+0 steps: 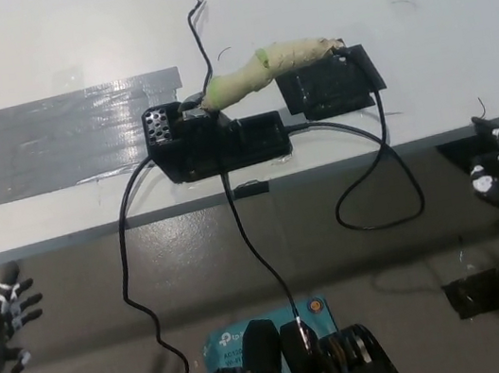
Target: The robot uses its right hand to grab and lift the soldering gun kept on the middle of the table and puts it in its base
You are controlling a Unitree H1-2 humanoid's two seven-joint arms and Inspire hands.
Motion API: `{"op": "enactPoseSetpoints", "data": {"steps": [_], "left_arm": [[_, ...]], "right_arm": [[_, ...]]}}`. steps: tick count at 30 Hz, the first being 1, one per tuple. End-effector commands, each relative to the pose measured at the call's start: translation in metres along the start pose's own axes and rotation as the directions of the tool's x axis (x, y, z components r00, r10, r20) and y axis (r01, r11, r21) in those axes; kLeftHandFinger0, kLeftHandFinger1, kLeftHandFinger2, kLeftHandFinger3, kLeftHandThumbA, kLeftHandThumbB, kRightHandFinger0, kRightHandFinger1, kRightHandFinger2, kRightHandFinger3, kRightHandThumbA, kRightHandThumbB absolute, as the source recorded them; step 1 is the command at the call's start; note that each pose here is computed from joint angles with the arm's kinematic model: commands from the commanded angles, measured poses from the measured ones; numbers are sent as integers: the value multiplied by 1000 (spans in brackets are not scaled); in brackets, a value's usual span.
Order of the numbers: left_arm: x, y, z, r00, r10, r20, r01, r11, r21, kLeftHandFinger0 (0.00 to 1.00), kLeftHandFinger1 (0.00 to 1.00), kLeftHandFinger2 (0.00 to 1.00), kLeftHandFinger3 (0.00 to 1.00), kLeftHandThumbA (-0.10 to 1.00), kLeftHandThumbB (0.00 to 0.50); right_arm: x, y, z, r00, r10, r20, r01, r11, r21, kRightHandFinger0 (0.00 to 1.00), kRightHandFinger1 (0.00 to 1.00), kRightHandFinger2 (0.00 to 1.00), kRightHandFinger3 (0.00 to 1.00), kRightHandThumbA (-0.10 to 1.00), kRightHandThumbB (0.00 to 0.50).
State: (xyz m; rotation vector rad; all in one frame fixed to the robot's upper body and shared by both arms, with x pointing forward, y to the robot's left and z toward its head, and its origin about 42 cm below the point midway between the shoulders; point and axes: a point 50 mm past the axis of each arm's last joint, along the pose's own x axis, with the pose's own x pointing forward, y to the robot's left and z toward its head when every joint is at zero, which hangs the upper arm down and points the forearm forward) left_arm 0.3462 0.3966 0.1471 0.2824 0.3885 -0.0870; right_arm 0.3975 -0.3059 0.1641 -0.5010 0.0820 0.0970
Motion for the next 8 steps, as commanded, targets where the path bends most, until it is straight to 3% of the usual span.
{"op": "enactPoseSetpoints", "data": {"steps": [1, 5, 8], "left_arm": [[0, 13, 9, 1000, 29, 2, -29, 999, 13, 838, 916, 992, 1000, 1000, 148], [-2, 13, 3, 1000, 19, -17, -19, 1000, 24, 834, 918, 984, 1000, 1000, 144], [-3, 14, 1, 1000, 7, -21, -7, 1000, 11, 879, 950, 1000, 1000, 1000, 141]], "right_arm": [[11, -12, 14, 996, -83, 29, 83, 997, 10, 549, 743, 1000, 1000, -96, 263], [11, -12, 10, 996, -86, 19, 86, 996, 11, 447, 643, 1000, 1000, -92, 271], [11, -11, 12, 997, -76, 12, 76, 997, -1, 499, 706, 1000, 1000, -95, 255]]}}
